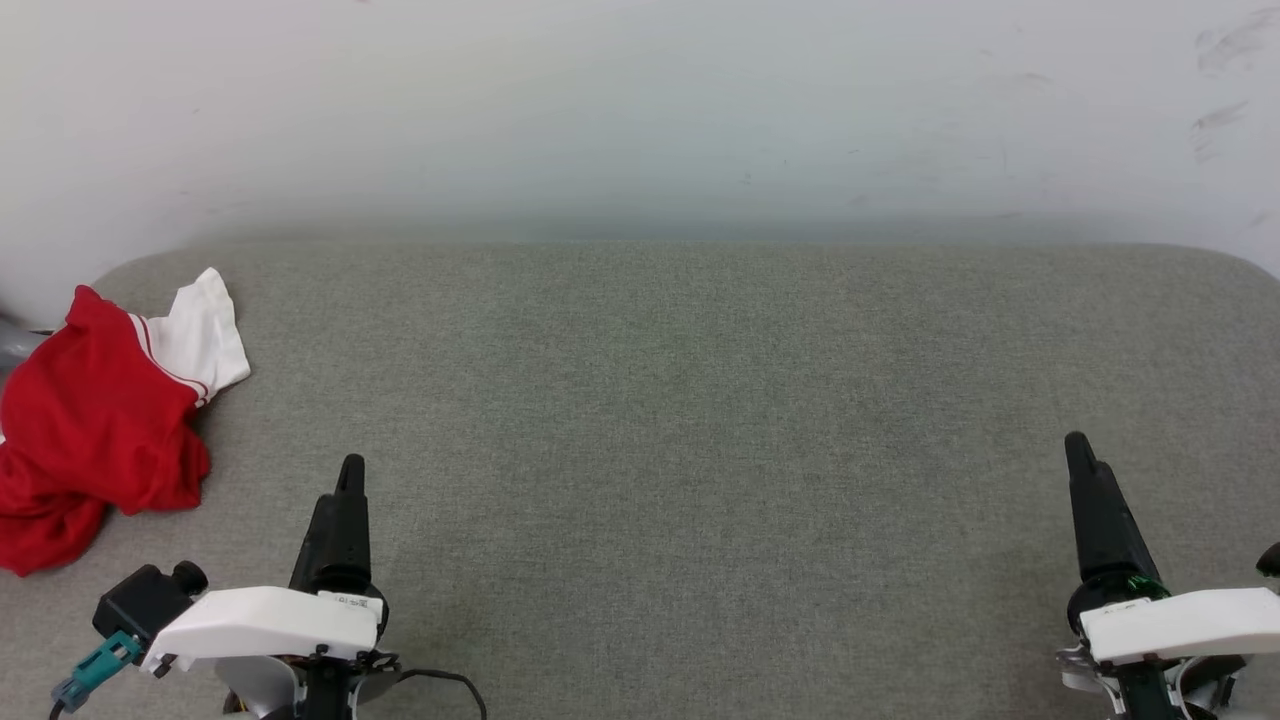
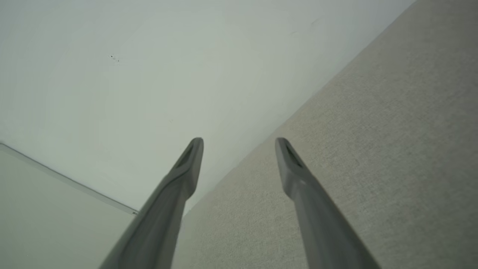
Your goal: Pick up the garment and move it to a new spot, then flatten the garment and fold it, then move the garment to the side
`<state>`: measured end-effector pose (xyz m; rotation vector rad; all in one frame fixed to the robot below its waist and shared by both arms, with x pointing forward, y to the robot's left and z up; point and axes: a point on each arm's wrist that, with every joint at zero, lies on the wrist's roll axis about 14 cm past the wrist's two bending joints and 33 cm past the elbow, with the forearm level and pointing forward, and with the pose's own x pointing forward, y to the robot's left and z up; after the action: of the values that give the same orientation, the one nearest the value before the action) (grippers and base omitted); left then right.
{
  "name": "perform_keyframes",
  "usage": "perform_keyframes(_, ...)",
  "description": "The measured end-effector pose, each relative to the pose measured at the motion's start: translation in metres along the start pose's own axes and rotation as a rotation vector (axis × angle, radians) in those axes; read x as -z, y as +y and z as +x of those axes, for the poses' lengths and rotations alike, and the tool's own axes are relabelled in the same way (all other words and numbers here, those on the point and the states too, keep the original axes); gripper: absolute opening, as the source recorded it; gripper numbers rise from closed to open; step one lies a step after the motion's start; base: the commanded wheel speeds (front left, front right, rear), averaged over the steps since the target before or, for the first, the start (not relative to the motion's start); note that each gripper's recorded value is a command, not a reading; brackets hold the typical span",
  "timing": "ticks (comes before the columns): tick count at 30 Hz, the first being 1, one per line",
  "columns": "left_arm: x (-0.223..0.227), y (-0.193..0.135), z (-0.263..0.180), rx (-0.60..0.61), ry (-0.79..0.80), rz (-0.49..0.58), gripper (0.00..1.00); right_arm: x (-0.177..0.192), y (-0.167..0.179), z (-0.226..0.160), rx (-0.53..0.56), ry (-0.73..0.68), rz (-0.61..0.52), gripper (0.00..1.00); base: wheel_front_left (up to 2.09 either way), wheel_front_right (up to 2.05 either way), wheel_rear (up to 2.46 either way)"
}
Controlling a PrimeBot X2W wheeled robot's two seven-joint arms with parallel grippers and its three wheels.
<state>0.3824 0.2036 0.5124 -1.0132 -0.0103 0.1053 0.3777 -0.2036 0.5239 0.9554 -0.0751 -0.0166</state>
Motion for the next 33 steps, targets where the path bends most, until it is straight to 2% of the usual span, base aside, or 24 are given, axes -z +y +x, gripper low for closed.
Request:
perform_keyframes(14,0.005,-0.007,-0.003,0.009,-0.020,0.251,1.00,0.002,0.007,-0.003,-0.031,-0.005,-0.240,1.00,0.00,0.00,0.00)
perform_keyframes(33,0.007,-0.017,-0.006,0.038,-0.064,0.547,1.00,0.003,0.018,-0.006,-0.083,-0.028,-0.498,1.00,0.00,0.00,0.00)
